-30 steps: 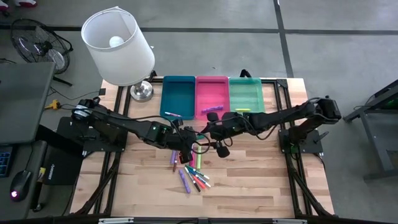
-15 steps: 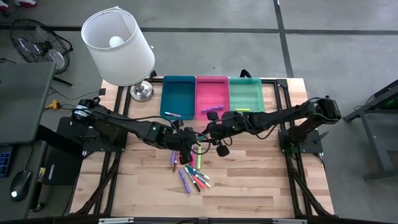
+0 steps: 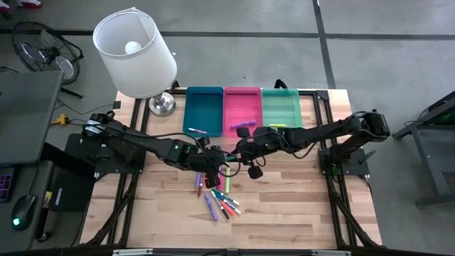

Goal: Pick & Place Markers
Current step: Put the light blue highlighter into the pink bin

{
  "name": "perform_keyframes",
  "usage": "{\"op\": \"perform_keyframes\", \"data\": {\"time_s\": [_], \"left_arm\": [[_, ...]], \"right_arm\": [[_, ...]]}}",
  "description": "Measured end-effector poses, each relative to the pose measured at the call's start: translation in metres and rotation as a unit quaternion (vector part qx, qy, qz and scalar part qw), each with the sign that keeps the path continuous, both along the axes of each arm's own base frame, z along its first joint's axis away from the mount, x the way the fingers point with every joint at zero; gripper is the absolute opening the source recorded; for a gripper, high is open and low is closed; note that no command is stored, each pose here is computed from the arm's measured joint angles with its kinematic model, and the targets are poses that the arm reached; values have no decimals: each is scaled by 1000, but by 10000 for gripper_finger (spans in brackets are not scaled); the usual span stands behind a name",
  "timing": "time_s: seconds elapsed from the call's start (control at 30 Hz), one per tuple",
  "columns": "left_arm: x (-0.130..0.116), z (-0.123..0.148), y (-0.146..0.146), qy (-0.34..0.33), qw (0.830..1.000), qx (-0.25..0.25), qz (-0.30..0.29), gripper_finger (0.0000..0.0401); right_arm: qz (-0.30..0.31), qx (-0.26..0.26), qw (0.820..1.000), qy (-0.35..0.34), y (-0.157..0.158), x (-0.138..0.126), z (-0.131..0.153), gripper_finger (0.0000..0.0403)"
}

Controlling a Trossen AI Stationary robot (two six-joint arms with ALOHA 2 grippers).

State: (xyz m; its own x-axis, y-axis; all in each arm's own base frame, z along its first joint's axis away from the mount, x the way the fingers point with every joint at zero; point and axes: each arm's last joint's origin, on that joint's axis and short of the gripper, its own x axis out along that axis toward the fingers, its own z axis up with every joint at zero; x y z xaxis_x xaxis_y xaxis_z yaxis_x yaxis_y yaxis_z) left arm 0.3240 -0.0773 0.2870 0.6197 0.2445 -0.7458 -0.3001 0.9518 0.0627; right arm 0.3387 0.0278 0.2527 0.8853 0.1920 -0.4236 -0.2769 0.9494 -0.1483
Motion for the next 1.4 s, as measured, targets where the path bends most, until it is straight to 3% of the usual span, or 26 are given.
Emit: {"op": "perform_keyframes", "data": {"time_s": [0.23,0.4,0.63,0.8,1.07,1.4], "left_arm": [[1,0,0,-1,1000,-2,-7,177],[1,1,0,-2,1000,0,-11,220],[-5,-3,2,29,999,22,1,226],[-16,-9,7,82,995,39,42,226],[-28,-25,10,125,987,36,89,227],[-34,-51,11,131,984,23,115,227]], "right_arm": [[9,-4,1000,13,1,-2,-3,63],[6,-7,1000,25,1,-3,-6,63],[-34,-28,998,55,-4,-5,-11,63],[-67,-35,994,74,-20,-6,-14,63],[-156,-44,983,92,-69,-11,-16,63],[-250,1,964,93,-135,-26,-16,63]]}}
